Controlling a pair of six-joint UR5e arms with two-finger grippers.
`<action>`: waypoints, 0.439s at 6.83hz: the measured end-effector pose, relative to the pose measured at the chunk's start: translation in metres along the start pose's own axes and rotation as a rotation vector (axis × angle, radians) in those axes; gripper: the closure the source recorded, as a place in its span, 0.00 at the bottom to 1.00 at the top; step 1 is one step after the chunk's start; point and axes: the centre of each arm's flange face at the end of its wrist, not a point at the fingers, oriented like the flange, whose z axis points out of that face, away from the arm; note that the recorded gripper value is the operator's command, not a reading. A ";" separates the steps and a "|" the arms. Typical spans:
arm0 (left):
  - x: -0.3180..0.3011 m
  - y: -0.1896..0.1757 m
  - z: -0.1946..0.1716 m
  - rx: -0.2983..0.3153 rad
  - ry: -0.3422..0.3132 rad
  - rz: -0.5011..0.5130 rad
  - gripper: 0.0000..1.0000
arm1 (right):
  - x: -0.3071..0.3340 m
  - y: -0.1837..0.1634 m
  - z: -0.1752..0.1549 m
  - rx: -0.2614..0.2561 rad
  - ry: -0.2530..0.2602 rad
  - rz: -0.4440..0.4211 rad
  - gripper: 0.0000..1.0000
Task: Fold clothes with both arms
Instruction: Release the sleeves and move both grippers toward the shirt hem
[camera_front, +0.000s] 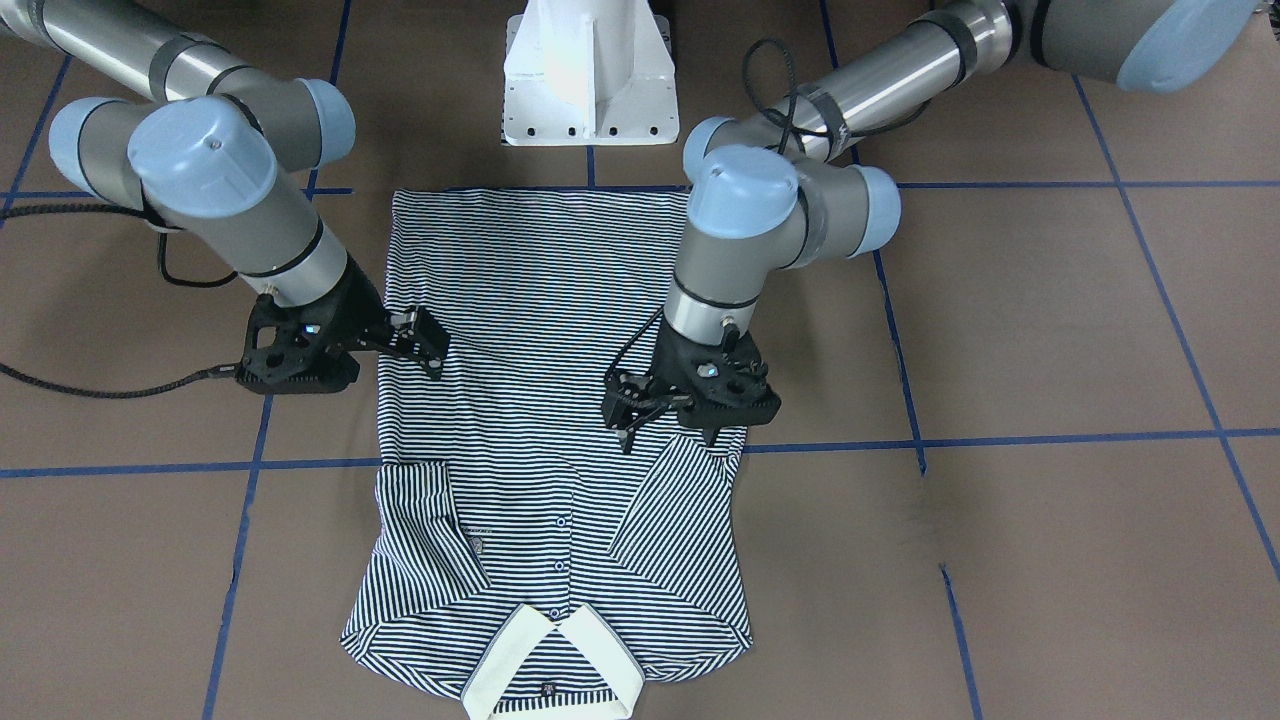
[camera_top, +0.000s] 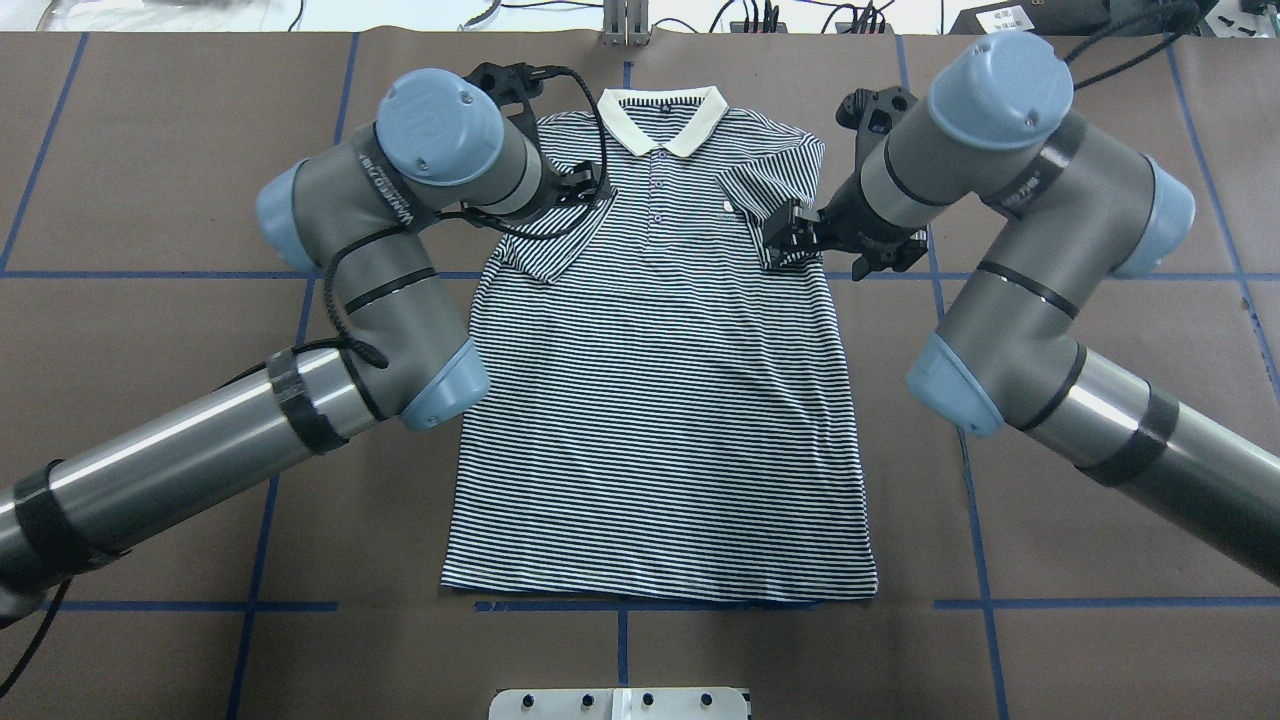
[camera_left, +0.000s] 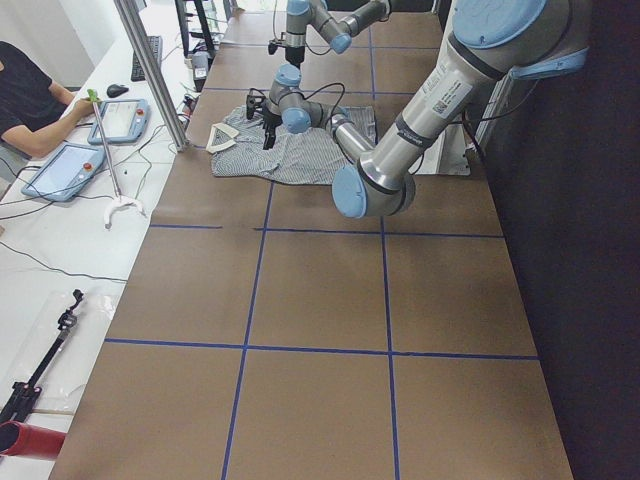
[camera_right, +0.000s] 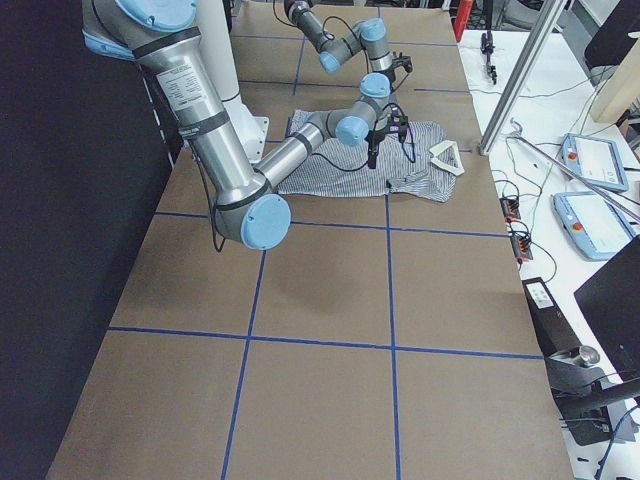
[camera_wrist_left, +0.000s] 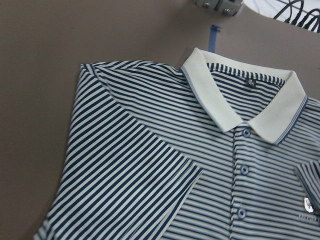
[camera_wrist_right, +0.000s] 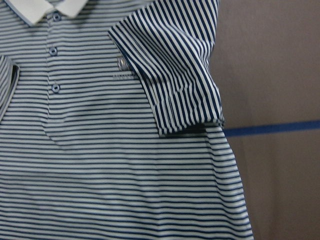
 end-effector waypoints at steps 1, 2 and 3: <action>-0.025 0.019 -0.037 -0.030 -0.003 0.025 0.00 | 0.012 0.057 0.012 0.013 0.028 0.009 0.00; -0.045 0.034 -0.069 -0.043 0.008 0.041 0.00 | 0.025 0.117 0.025 0.025 0.052 0.029 0.00; -0.055 0.044 -0.092 -0.045 0.022 0.049 0.00 | 0.039 0.168 0.032 0.025 0.055 0.053 0.00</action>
